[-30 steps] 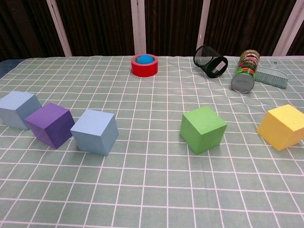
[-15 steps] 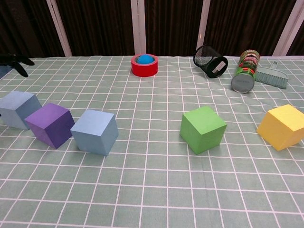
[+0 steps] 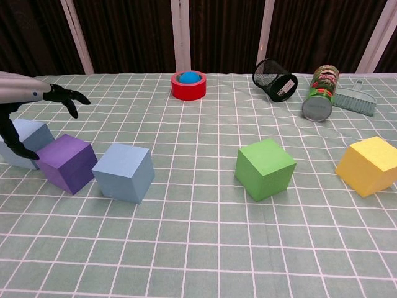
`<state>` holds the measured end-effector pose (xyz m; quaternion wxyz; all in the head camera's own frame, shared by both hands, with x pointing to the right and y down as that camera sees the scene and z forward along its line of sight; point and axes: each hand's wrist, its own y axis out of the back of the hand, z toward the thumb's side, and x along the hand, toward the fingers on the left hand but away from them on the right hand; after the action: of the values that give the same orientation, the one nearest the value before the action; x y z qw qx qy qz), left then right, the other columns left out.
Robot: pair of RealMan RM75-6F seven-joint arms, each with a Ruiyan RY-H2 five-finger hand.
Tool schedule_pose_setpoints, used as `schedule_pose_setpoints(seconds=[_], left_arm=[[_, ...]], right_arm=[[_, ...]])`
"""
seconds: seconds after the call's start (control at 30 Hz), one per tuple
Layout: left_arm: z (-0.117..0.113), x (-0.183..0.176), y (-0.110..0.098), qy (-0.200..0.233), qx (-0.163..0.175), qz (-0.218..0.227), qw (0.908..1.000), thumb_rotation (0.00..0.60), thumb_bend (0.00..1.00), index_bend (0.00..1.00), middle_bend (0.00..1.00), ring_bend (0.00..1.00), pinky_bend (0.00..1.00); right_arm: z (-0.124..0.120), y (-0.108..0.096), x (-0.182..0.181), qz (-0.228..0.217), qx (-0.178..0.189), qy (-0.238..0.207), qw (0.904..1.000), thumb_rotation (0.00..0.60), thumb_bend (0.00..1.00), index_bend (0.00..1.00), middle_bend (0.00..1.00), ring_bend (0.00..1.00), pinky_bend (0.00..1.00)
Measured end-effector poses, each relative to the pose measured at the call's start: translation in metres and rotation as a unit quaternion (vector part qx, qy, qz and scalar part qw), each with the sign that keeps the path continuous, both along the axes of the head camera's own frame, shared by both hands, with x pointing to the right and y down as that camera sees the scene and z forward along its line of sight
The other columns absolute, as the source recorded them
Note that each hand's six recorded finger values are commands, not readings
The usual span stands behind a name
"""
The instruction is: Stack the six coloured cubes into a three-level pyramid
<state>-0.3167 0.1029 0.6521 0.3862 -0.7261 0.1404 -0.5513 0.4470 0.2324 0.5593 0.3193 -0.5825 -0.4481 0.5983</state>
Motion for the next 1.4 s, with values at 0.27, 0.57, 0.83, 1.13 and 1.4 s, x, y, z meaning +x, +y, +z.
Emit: schedule_pose_setpoints(seconds=[0.27,0.57,0.83,1.13,1.4], left_arm=[[0.007,0.002,0.003,-0.002,-0.013,0.016,0.9998,0.6,0.11,0.0,0.21,0.0,0.0],[0.008,-0.002,0.005,-0.002,-0.013,0.02,0.9997,0.6,0.11,0.0,0.22,0.0,0.0],[0.017,0.002,0.011,0.003,-0.018,0.017,0.9997,0.6,0.11,0.0,0.25,0.0,0.0],[0.026,0.01,0.015,0.008,-0.02,0.005,0.9998,0.6,0.15,0.0,0.37,0.01,0.0],[0.026,0.02,0.011,0.021,-0.015,-0.022,0.9994,0.6,0.17,0.0,0.43,0.03,0.0]], right_arm=[[-0.002,0.0,0.002,0.003,0.002,0.004,1.0,0.6,0.27,0.0,0.0,0.0,0.0],[-0.002,0.001,0.002,0.005,0.001,0.005,1.0,0.6,0.27,0.0,0.0,0.0,0.0],[-0.001,0.001,0.001,0.003,0.0,0.004,1.0,0.6,0.27,0.0,0.0,0.0,0.0],[-0.002,0.002,0.003,0.006,-0.001,0.003,1.0,0.6,0.27,0.0,0.0,0.0,0.0],[-0.002,0.003,0.004,0.013,-0.005,-0.002,0.9999,0.6,0.27,0.0,0.0,0.0,0.0]])
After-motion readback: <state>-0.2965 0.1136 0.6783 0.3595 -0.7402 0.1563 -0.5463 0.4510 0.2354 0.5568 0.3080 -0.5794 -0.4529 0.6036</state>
